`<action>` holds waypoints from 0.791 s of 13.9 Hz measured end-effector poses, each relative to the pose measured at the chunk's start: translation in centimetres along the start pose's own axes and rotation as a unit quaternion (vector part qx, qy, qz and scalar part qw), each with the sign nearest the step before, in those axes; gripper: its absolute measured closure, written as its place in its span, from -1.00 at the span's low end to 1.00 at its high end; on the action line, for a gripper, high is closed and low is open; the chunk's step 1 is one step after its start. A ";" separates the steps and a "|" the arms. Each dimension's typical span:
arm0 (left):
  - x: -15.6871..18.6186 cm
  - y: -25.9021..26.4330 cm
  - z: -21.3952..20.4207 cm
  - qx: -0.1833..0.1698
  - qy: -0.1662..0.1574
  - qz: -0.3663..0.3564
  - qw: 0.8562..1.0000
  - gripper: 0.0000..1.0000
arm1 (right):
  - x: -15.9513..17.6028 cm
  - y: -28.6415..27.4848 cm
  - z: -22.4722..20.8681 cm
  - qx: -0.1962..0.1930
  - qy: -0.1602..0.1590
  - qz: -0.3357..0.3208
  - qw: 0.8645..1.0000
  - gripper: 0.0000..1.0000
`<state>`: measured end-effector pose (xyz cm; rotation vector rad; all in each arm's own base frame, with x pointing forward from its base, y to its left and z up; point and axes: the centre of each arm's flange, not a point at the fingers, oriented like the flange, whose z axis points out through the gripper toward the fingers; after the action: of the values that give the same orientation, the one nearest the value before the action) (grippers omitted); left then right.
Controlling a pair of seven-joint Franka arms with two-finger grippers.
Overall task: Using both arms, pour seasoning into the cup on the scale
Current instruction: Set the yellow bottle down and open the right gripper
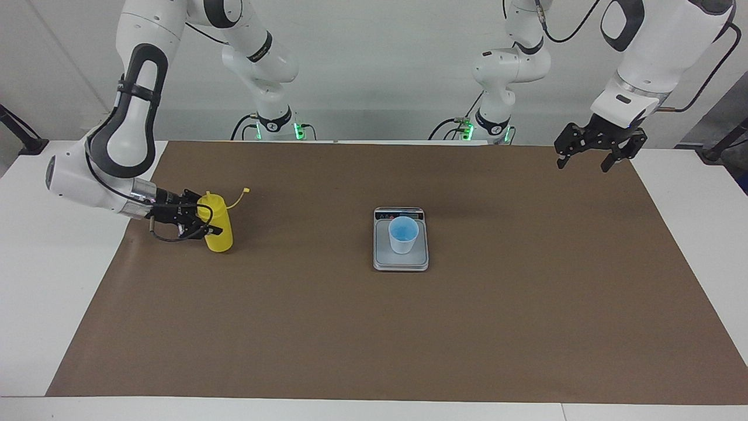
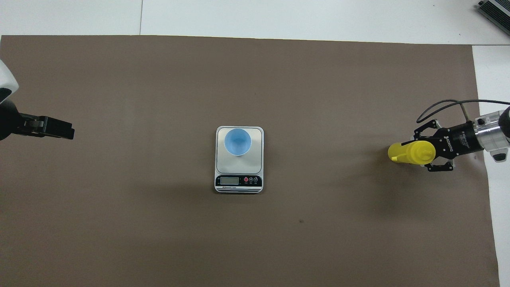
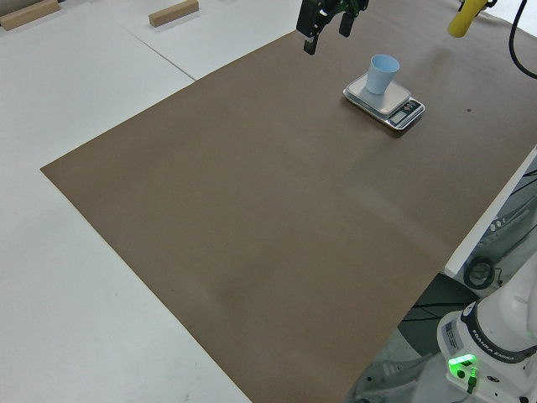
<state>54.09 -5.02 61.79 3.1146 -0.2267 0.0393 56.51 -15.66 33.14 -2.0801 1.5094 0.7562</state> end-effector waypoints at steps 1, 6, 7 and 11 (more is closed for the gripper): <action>0.0 0.0 0.0 0.000 0.000 0.000 1.000 -1.00 | 0.5 0.2 0.0 0.003 -0.005 0.000 1.000 -0.09; 0.0 0.0 0.0 0.000 0.000 0.000 1.000 -1.00 | 0.5 0.7 -2.2 0.021 0.009 -0.002 1.000 -0.87; 0.0 0.0 0.0 0.000 0.000 0.000 1.000 -1.00 | 0.5 1.0 -3.0 0.025 0.014 -0.004 1.000 -1.00; 0.0 0.0 0.0 0.000 0.000 0.000 1.000 -1.00 | 0.4 2.3 -5.9 -0.006 0.080 -0.084 0.993 -1.00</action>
<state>54.10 -5.02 61.79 3.1146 -0.2267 0.0397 55.34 -20.40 37.16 -2.2894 1.3893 0.5472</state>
